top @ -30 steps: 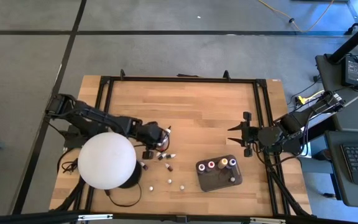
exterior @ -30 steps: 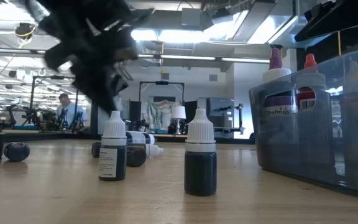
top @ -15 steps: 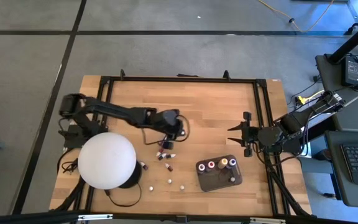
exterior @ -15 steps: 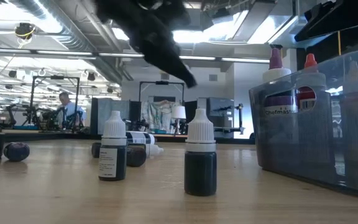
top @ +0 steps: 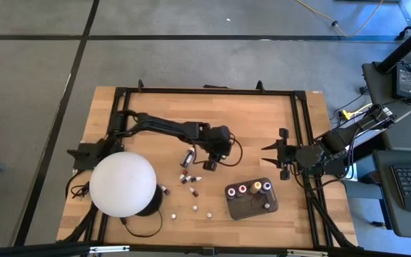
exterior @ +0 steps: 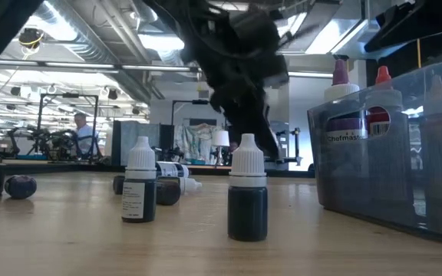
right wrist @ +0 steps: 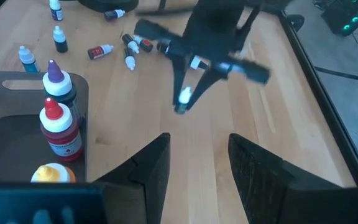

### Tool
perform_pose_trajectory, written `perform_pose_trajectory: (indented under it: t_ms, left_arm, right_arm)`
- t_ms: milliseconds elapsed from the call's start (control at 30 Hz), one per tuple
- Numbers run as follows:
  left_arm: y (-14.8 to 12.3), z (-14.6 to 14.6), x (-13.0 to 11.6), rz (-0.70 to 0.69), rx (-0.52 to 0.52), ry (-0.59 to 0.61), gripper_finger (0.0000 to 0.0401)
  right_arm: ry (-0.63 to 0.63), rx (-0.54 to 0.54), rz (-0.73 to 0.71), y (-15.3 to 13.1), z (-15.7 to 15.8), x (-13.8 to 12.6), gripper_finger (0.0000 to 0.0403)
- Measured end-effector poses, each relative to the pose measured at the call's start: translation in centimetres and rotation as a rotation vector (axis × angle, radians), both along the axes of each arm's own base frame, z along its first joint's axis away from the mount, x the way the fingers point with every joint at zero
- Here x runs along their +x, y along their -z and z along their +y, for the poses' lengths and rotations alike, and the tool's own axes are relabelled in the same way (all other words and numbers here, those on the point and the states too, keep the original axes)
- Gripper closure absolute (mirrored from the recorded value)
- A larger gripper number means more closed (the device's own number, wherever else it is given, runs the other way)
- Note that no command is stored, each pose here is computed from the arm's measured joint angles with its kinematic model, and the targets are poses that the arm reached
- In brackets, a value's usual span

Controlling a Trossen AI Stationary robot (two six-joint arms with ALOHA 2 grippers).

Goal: Pick & Place food coloring
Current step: Put the small black food coloring bottle into the bin

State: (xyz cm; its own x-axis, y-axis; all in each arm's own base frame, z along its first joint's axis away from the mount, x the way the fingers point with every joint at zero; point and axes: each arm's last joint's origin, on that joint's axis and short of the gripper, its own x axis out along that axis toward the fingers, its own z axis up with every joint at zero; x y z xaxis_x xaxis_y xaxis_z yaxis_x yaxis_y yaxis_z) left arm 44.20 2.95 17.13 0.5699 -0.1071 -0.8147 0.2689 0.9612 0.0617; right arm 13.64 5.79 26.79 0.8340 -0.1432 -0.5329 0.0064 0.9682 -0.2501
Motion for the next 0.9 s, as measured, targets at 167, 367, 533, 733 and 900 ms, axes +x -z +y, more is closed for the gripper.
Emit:
perform_pose_trajectory:
  t_ms: [167, 367, 533, 733, 900]
  left_arm:
    - [2.0, -0.1, 0.4, 0.066, -0.005, 0.006, 0.0319]
    - [2.4, -0.1, 0.3, 0.081, -0.007, -0.002, 0.0315]
    - [2.2, -0.2, 0.4, 0.065, -0.006, 0.0, 0.031]
    - [2.1, -0.2, 0.4, 0.066, -0.005, -0.001, 0.0304]
    - [2.1, -0.2, 0.4, 0.07, -0.026, -0.033, 0.0304]
  right_arm:
    - [0.0, 0.0, 0.0, 0.0, 0.0, 0.0, 0.0237]
    - [0.0, -0.003, 0.005, 0.0, 0.0, 0.0, 0.0237]
    - [0.0, -0.003, 0.007, 0.1, 0.0, 0.0, 0.0237]
    - [0.0, -0.004, 0.007, 0.1, 0.0, 0.0, 0.0237]
    - [0.0, -0.005, 0.007, 0.1, 0.0, 0.0, 0.0237]
